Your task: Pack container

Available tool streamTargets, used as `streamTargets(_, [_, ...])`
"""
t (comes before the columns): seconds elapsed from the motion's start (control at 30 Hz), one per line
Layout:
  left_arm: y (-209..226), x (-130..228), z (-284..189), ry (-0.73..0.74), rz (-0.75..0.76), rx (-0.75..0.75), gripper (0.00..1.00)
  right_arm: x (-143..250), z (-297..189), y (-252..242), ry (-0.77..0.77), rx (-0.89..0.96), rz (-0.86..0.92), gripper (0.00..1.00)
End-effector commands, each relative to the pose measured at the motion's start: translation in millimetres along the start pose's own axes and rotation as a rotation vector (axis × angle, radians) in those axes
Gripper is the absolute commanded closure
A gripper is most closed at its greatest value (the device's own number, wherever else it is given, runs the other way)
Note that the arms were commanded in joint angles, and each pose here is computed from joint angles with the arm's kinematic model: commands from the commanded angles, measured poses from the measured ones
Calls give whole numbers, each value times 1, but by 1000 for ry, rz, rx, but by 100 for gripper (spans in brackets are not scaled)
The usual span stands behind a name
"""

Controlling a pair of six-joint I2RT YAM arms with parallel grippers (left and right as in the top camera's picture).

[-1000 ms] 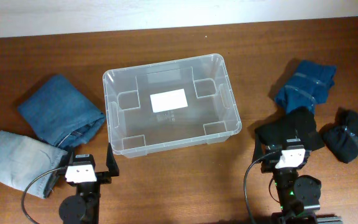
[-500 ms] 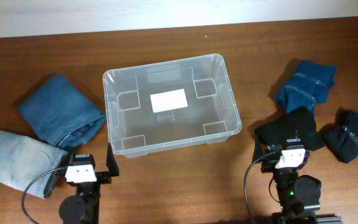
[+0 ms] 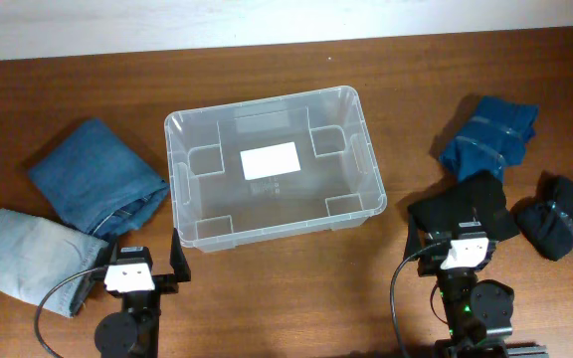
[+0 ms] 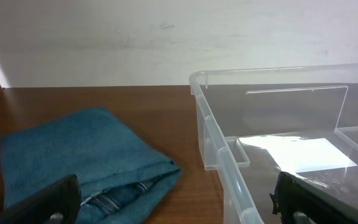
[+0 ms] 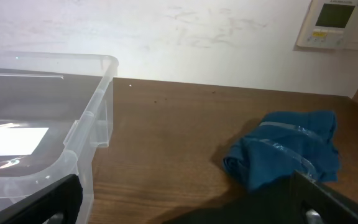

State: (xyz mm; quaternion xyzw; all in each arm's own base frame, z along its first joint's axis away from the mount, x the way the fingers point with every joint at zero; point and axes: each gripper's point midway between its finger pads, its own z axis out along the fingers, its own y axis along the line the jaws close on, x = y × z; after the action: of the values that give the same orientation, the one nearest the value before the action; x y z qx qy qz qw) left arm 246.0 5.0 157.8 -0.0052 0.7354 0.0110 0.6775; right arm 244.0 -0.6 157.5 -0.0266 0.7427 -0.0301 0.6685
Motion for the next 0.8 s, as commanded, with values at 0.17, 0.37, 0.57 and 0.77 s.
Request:
streamTargets(0.17, [-3, -6, -1, -20, -20, 19, 0, 1, -1, -3, 14, 17, 154, 2])
streamTargets(0.37, [-2, -52, -11, -33, -69, 17, 1, -26, -16, -9, 88, 38, 163, 2])
streamTargets(0.57, [12, -110, 12, 139, -75, -74, 1, -72, -18, -19, 290, 70, 151, 2])
streamTargets(0.77, [12, -107, 52, 385, -62, -81, 1, -85, -2, -19, 584, 67, 130, 2])
